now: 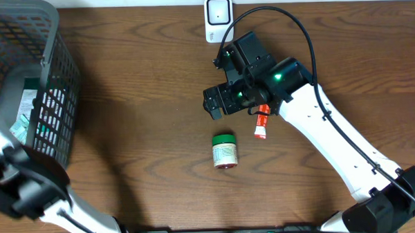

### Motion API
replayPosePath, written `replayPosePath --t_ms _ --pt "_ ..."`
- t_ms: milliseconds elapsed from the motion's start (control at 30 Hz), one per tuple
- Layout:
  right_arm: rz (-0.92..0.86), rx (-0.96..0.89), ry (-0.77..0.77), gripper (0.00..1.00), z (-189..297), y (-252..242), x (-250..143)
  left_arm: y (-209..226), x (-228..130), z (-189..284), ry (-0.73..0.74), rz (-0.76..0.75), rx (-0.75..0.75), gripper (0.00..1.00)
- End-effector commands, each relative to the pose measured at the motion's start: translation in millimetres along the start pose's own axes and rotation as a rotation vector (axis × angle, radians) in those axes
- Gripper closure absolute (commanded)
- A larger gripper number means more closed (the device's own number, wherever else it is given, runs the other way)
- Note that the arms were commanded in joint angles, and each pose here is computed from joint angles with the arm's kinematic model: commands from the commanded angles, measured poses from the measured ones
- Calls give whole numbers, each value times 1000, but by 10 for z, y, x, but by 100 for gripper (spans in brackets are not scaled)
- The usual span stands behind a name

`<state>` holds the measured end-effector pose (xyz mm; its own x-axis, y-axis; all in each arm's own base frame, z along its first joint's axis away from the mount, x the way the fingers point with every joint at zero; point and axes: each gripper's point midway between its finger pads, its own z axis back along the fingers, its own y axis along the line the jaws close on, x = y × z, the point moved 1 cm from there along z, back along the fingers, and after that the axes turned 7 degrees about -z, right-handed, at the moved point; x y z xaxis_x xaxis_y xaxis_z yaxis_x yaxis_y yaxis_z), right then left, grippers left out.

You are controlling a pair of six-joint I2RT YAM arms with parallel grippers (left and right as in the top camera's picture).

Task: Scan the item barcode
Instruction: 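Lift the orange snack pack out of the basket with the left gripper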

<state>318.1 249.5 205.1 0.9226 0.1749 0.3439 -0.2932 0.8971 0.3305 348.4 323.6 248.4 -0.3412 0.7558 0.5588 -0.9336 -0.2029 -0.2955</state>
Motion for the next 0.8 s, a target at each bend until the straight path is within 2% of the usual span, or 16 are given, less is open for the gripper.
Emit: replayPosePath --t_ms 0,133,267,400,500,767 --pt "15 -11 8 1 -27 -11 -28 -61 79 636 -21 -95 -124 78" --pt "15 -11 8 1 -27 -11 -28 -109 -3 1374 -10 -218 -303 78" --pt "15 -11 8 1 -27 -11 -28 -40 -161 2060 -42 -470 -458 77" --pt "15 -11 8 1 -27 -11 -28 136 -549 2545 9 -719 -581 76" --pt "15 -11 7 1 -27 -12 -28 295 -938 2732 102 -897 -632 76" --pt "15 -11 8 1 -27 -11 -28 640 -1667 2605 246 -1233 -508 73"
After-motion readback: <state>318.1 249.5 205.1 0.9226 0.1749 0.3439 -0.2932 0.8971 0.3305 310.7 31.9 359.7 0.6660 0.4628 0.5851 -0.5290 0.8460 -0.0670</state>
